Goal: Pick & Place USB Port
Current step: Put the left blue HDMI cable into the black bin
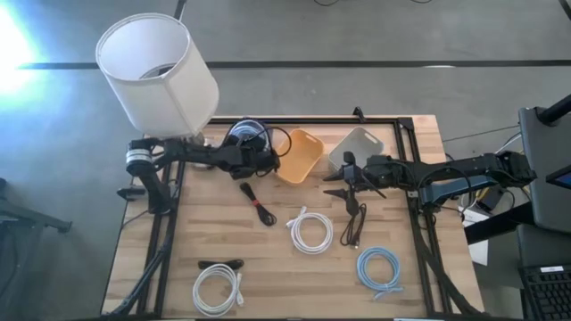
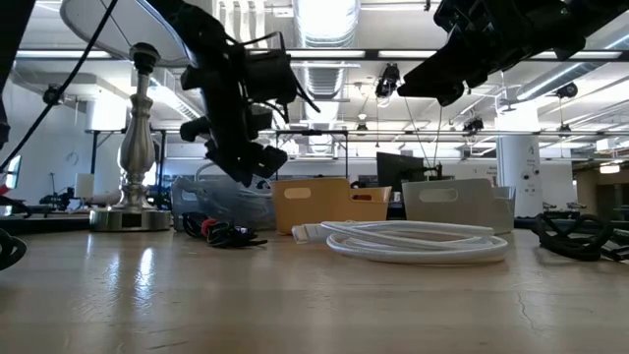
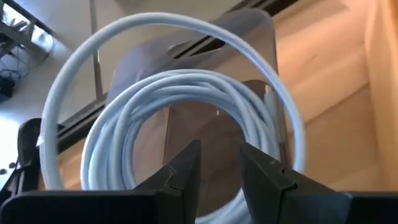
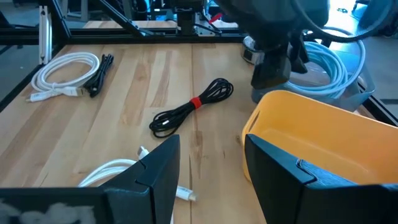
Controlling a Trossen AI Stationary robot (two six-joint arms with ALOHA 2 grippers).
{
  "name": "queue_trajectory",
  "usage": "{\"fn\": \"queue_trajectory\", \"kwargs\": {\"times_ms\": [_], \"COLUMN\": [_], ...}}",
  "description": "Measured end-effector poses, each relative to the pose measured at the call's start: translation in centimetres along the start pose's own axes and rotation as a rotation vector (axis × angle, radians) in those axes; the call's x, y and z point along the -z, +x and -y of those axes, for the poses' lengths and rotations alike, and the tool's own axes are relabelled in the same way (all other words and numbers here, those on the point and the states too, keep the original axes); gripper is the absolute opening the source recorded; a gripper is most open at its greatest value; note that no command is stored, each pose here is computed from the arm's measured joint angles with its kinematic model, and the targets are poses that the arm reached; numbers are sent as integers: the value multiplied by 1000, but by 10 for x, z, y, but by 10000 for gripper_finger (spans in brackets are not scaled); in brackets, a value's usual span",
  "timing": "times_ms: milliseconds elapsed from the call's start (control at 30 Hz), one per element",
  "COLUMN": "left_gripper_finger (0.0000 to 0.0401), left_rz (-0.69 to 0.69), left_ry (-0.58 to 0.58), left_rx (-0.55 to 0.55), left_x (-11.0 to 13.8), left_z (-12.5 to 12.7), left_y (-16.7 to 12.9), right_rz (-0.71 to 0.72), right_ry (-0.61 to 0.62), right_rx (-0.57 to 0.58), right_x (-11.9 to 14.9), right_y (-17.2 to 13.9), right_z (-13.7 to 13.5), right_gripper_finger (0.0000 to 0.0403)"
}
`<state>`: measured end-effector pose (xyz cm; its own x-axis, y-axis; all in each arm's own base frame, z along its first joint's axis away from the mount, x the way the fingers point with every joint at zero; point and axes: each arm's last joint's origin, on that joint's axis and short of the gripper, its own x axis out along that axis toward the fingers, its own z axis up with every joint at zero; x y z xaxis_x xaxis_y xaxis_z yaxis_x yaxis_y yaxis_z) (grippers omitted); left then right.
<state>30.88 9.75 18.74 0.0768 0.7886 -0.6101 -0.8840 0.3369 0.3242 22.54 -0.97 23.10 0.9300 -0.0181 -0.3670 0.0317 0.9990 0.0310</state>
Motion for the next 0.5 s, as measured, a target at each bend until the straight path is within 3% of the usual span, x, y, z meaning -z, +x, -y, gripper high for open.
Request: {"fn": "queue_trajectory", "kwargs": {"times_ms": [500], "left_gripper_finger": [108], "left_rz": [-73], "left_ry": [-36], "left_rx": [137], "left_x": [-14], "left_z": [-3], "left_y": [2], "right_rz": [0], "right_ry": [-23], "right_rx": [0], "right_x": [0], "right_y": [0], "right_z": [0], "right_gripper_finger": [178]}}
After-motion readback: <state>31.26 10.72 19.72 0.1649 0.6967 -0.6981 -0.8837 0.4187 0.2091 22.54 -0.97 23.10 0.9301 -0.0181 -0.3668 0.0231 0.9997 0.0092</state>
